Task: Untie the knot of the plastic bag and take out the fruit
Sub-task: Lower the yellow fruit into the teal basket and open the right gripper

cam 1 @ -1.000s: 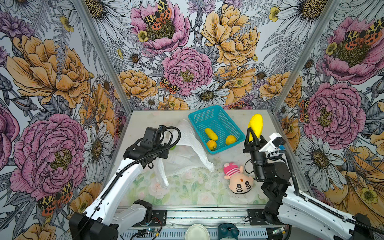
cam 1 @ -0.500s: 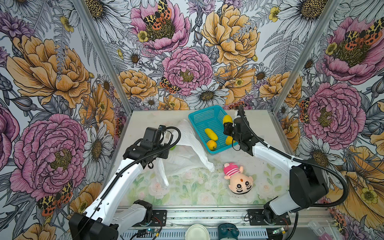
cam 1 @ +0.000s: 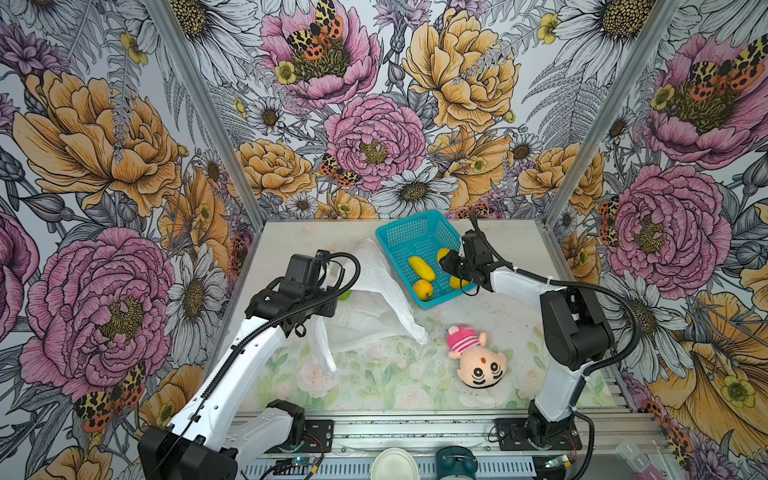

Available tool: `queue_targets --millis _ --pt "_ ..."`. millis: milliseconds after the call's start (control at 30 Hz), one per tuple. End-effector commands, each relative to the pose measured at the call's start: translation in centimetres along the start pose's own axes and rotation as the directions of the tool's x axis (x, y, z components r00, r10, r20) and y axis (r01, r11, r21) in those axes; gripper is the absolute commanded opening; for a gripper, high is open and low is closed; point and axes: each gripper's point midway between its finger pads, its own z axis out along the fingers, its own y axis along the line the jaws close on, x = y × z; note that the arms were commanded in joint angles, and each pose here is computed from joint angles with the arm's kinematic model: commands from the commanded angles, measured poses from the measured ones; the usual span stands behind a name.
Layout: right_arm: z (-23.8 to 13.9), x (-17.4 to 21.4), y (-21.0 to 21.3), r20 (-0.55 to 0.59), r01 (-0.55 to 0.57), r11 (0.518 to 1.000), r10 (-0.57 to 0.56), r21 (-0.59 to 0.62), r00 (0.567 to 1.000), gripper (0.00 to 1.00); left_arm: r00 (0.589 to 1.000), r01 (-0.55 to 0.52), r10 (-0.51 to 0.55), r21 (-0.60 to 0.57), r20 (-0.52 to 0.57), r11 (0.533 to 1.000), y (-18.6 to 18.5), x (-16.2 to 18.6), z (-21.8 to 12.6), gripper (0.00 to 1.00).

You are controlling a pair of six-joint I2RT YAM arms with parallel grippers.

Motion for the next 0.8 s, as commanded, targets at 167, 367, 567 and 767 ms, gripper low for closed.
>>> queue_targets --millis 167,367,567,767 --pt "1.7 0.5 -0.4 -0.051 -0.003 0.999 0.005 0.037 0.999 0.32 1.0 0.019 -0.019 0.023 0.0 1.0 -0.1 0.0 0.2 0.0" --pt "2.2 0.7 -0.8 -0.063 -0.003 0.999 0.006 0.052 0.998 0.44 1.0 0.02 -0.019 0.023 -0.004 1.0 -0.1 0.1 0.3 0.0" --pt "1.5 0.4 -0.4 -0.044 0.015 0.999 -0.013 0.052 0.999 0.66 1.0 0.021 -0.021 0.023 -0.001 1.0 -0.1 0.1 0.2 0.0" --pt "-1.2 -0.3 0.5 0.024 0.046 0.997 -0.047 0.062 0.999 0.76 1.0 0.022 -0.021 0.022 -0.003 1.0 -0.1 0.1 0.2 0.0"
